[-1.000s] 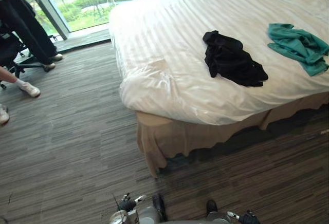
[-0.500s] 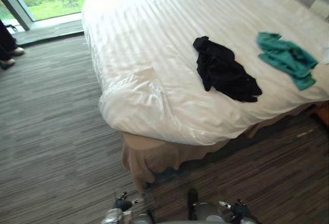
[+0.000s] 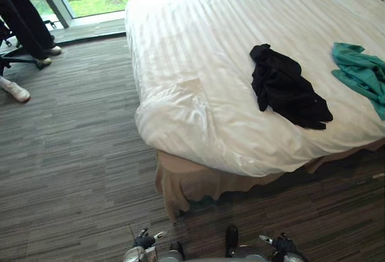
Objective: Tidy the bed and pick cloth on bed and put in laundry
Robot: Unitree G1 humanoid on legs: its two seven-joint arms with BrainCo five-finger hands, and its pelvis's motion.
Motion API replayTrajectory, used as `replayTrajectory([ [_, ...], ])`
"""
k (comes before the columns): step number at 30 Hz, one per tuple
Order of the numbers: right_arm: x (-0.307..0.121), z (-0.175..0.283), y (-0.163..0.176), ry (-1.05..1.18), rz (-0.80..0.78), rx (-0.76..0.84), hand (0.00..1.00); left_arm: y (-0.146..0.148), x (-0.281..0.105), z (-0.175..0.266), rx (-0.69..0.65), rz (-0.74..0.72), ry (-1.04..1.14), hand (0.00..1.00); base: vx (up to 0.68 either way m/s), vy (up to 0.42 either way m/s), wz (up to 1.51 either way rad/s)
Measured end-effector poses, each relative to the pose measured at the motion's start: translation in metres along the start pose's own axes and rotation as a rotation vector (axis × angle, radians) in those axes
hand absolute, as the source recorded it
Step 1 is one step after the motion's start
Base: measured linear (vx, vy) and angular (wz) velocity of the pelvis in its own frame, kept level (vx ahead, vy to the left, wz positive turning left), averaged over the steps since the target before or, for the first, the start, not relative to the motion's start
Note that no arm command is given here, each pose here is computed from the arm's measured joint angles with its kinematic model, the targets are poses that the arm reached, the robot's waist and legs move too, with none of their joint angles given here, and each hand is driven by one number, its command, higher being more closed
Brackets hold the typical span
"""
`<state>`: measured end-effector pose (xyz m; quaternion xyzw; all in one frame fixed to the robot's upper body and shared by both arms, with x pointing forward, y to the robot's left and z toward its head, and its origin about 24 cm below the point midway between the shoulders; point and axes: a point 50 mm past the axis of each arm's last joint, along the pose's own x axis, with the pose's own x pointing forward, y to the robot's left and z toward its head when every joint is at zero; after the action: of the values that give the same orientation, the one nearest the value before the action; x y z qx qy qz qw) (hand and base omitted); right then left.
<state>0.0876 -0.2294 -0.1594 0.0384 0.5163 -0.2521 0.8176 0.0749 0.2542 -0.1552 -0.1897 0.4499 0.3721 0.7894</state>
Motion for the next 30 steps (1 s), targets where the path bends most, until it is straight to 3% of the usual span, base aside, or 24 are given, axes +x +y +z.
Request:
replayTrajectory([
  [4,-0.001,-0.007,-0.006,0.017,-0.019,0.013,0.00,0.056,0.002,0.044,-0.315,0.210,-0.141,0.00,-0.01,-0.002,0.03],
  [7,-0.003,-0.014,-0.012,0.023,-0.033,0.011,0.00,0.079,0.000,0.081,-0.492,0.286,-0.260,0.00,0.00,0.009,0.04],
  [11,-0.007,-0.025,-0.017,0.039,-0.044,0.004,0.00,0.081,-0.008,0.139,-0.544,0.283,-0.463,0.00,0.01,0.008,0.02],
  [14,-0.008,-0.029,-0.018,0.049,-0.043,-0.001,0.00,0.070,-0.027,0.198,-0.471,0.244,-0.670,0.00,0.01,0.006,0.15],
  [16,-0.008,-0.030,-0.018,0.050,-0.043,-0.004,0.00,0.062,-0.050,0.239,-0.347,0.243,-0.849,0.00,0.01,0.006,0.03],
  [19,-0.009,-0.032,-0.020,0.051,-0.047,0.001,0.00,0.046,-0.071,0.270,-0.240,0.235,-0.992,0.00,0.00,0.000,0.00],
  [21,-0.010,-0.032,-0.021,0.048,-0.049,0.011,0.00,0.028,-0.091,0.293,-0.100,0.241,-1.120,0.00,-0.01,0.014,-0.04],
  [22,-0.010,-0.033,-0.022,0.048,-0.051,0.018,0.00,0.022,-0.096,0.298,-0.069,0.235,-1.148,0.00,-0.01,0.017,-0.07],
  [23,-0.010,-0.034,-0.023,0.049,-0.053,0.024,0.00,0.002,-0.108,0.308,0.043,0.236,-1.230,0.00,-0.01,0.014,-0.07],
  [26,-0.011,-0.034,-0.025,0.044,-0.058,0.027,0.00,-0.018,-0.118,0.313,0.154,0.224,-1.297,0.00,-0.02,0.011,-0.16],
  [30,-0.012,-0.038,-0.028,0.056,-0.066,0.031,0.00,-0.067,-0.141,0.322,0.313,0.153,-1.427,0.00,-0.02,0.003,-0.12],
])
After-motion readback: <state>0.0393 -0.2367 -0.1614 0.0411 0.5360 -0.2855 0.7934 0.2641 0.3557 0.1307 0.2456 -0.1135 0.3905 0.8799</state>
